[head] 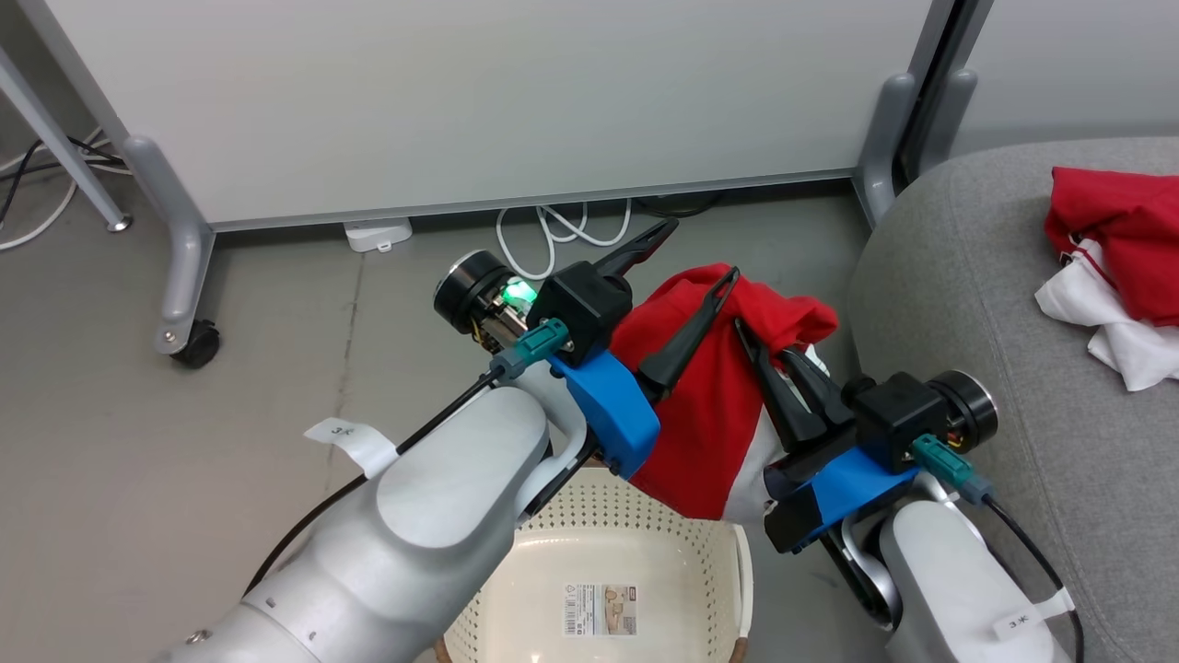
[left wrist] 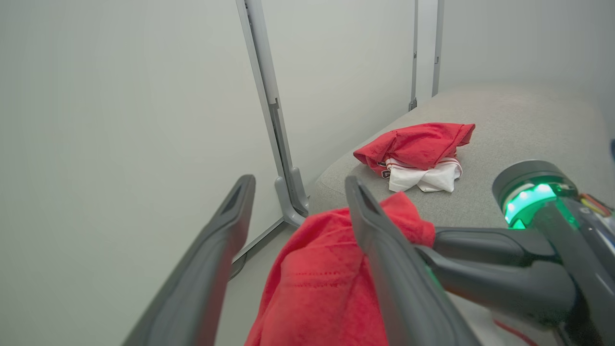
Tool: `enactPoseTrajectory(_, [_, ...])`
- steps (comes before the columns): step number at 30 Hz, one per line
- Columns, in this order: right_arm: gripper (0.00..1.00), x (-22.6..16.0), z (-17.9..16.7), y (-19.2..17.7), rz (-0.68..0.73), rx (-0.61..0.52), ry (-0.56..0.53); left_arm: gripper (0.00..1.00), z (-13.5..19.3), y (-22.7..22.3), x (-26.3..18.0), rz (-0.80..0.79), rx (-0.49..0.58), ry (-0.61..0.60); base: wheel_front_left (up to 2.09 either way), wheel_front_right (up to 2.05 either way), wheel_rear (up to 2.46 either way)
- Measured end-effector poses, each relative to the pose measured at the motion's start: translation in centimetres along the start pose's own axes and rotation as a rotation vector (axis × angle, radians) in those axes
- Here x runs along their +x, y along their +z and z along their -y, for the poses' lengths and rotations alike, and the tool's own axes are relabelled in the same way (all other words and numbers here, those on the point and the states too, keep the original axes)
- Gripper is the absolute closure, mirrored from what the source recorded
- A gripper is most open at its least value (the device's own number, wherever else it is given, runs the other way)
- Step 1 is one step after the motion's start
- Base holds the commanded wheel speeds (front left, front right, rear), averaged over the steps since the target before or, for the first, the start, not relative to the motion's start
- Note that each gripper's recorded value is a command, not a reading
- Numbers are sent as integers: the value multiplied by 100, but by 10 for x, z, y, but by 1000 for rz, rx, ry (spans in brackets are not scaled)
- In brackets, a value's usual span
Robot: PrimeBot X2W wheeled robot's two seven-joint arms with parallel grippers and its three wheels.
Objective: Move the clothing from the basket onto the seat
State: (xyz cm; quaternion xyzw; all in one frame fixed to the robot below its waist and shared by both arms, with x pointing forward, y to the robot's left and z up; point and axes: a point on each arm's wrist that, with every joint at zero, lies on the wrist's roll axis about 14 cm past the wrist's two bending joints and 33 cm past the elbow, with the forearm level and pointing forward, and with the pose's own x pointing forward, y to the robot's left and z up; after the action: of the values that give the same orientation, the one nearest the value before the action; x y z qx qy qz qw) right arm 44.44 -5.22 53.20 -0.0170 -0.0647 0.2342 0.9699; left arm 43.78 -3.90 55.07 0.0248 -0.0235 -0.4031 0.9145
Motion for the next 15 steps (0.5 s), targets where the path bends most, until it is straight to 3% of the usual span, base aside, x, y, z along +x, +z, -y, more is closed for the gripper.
enactPoseTrajectory(15, [100,-17,40,-9,-20,11,-122,0,20,-15,18,-9,-22,-71,0,0,0])
